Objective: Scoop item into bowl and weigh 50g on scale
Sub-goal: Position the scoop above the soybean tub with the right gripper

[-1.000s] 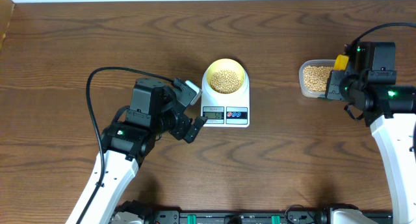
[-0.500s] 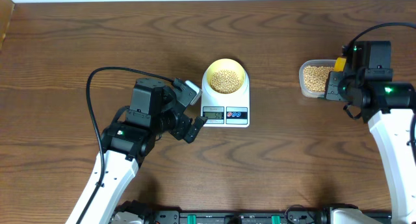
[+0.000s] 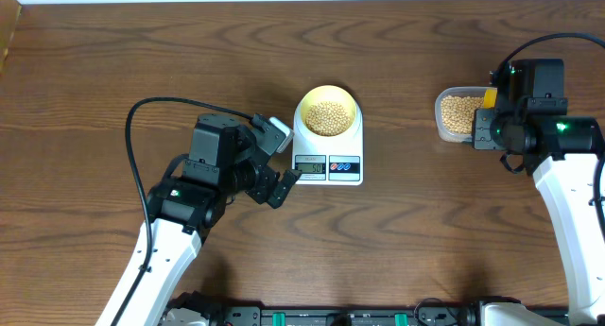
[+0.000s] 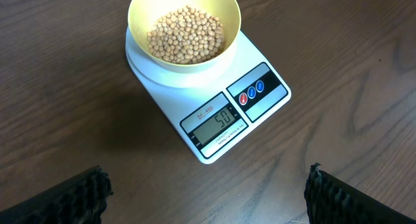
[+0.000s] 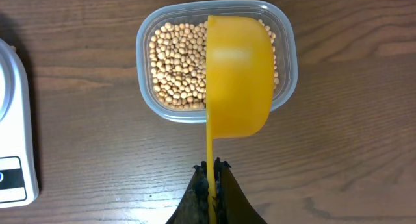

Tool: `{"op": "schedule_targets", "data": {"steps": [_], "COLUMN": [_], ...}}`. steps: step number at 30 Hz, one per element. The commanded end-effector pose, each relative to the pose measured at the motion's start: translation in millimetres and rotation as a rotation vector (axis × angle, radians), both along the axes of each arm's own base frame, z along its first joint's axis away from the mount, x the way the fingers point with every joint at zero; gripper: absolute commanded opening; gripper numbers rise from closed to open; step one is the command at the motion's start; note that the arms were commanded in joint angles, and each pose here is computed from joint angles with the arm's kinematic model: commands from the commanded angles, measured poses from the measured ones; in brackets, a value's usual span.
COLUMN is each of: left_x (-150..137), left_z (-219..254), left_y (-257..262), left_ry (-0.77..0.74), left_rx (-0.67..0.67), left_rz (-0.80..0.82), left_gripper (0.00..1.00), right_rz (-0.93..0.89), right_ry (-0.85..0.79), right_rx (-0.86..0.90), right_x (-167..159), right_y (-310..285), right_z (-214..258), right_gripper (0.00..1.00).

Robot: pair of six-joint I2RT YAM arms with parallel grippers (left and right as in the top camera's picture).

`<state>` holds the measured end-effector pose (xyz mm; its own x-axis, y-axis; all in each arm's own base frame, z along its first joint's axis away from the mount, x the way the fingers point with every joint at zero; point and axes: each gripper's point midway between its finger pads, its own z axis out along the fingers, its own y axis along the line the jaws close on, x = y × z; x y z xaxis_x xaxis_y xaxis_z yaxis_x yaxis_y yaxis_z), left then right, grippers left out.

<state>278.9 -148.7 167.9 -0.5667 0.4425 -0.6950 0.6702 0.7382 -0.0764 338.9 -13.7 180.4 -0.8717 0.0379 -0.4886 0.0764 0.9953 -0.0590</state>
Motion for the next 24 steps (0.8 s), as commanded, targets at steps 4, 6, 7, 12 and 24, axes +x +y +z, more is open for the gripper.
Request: {"op": "schedule_targets", "data": {"steps": [4,6,7,12,24], "left_x": [0.7,0.7,0.8,0.8,0.8], "left_z": [3.7,3.7,3.7,3.7,3.7], "left_y": [0.3,0.3,0.4,0.4,0.4], "left_ry": [-0.011,-0.011,-0.011,-0.011,-0.011], "left_rx": [-0.006,-0.006,-0.005,-0.005,-0.005], "left_rz": [-0.001,-0.001,0.000,0.000,0.000], "left_gripper": [0.98,0.98,0.98,0.98,0.98], "right_rz": [-0.085,-0.206,-0.253,-0.502,-0.889], "right_ry": [-0.016,-0.027,-0.031,-0.051,-0.128], "right_rx": [0.038,0.127,0.162,0.307,0.488], "right_x": [2.0,1.9,2.0,1.9,9.5], "right_y": [0.8,4.0,5.1,5.7,-11.4], "right_z": [2.0,1.6,1.5,1.3,2.8], "right_gripper": [0.01,0.01,0.01,0.01,0.01]}}
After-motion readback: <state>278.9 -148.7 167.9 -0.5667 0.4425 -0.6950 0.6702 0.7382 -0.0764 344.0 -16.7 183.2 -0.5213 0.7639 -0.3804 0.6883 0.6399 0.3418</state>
